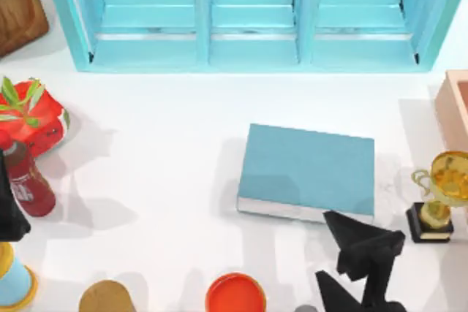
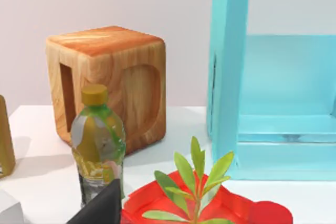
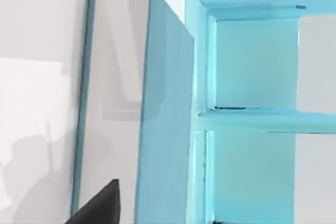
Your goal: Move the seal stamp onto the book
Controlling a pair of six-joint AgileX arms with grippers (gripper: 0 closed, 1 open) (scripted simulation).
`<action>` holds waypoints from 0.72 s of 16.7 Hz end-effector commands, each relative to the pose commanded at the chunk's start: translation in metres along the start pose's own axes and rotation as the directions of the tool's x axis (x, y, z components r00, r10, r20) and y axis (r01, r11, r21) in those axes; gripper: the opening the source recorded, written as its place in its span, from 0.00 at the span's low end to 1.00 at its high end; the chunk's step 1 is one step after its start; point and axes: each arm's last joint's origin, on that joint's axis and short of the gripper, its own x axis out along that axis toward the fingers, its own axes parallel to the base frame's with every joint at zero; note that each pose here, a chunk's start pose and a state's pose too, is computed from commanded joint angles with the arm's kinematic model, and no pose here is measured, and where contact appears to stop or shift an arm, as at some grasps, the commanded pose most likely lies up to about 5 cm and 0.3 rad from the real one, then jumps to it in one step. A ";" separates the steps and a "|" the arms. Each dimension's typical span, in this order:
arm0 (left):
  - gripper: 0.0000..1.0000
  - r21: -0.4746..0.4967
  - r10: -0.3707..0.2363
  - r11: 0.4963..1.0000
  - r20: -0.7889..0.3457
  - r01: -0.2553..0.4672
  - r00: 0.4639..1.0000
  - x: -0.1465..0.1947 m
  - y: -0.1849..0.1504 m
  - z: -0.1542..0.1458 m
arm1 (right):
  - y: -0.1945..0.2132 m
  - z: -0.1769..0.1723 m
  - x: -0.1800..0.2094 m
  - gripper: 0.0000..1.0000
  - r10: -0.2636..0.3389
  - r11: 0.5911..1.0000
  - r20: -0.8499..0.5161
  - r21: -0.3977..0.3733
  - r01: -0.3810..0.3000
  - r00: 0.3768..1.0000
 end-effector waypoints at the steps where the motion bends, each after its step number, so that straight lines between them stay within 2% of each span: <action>1: 1.00 0.000 0.000 1.000 0.000 0.000 1.000 0.000 0.000 0.000 | 0.000 0.000 0.000 1.00 0.000 1.000 0.002 0.001 0.000 1.000; 6: 1.00 0.000 0.000 1.000 0.000 0.000 1.000 0.000 0.000 0.000 | -0.002 0.002 0.003 1.00 0.002 1.000 -0.002 0.008 -0.002 1.000; 9: 1.00 0.000 0.000 1.000 0.000 0.000 1.000 0.000 0.000 0.000 | -0.020 0.010 0.022 1.00 0.015 0.998 -0.025 0.066 -0.013 1.000; 12: 1.00 0.000 0.000 1.000 0.000 0.000 1.000 0.000 0.000 0.000 | -0.051 0.015 0.065 1.00 0.058 0.988 -0.088 0.149 -0.045 0.994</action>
